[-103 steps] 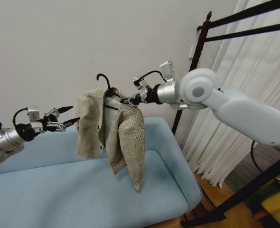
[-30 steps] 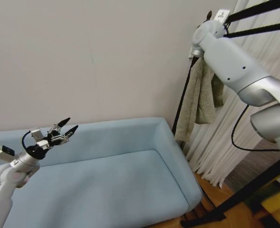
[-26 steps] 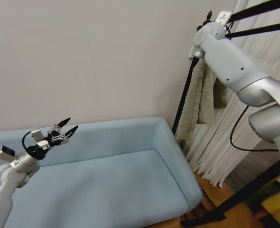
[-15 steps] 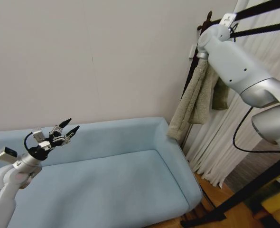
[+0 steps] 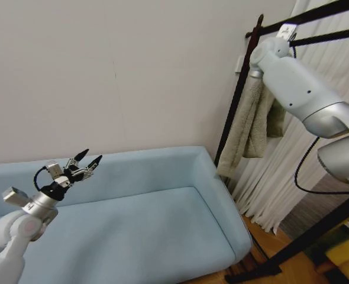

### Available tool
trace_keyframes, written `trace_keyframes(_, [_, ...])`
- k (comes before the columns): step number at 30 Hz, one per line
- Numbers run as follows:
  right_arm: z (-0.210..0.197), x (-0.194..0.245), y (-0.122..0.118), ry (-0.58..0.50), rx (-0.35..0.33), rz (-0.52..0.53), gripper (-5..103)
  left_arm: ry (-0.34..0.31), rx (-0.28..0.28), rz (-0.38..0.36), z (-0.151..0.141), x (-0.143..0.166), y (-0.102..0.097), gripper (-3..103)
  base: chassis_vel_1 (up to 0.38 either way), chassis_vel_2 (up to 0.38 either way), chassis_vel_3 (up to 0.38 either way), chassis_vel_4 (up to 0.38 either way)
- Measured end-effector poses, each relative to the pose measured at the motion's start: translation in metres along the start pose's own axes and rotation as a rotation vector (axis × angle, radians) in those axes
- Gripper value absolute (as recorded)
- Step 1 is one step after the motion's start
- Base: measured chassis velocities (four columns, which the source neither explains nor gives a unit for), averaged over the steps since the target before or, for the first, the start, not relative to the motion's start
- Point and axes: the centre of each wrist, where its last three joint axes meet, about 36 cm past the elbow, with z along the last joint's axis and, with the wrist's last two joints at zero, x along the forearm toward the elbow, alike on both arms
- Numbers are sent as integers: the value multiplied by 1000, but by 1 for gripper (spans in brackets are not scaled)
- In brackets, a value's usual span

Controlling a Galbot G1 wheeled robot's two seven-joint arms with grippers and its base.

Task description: Pick up the clothes from the sofa and hang them on the clothes hanger.

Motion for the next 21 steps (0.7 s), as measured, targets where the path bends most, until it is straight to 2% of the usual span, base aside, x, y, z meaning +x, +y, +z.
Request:
trace_keyframes(11, [4, -12, -11, -12, 13, 20, 4, 0, 1, 13, -4, -6, 2, 100, 0, 0, 0, 0])
trace_keyframes(21, [8, -10, -10, -10, 28, 30, 4, 1, 6, 20, -2, -6, 3, 100, 0, 0, 0, 0])
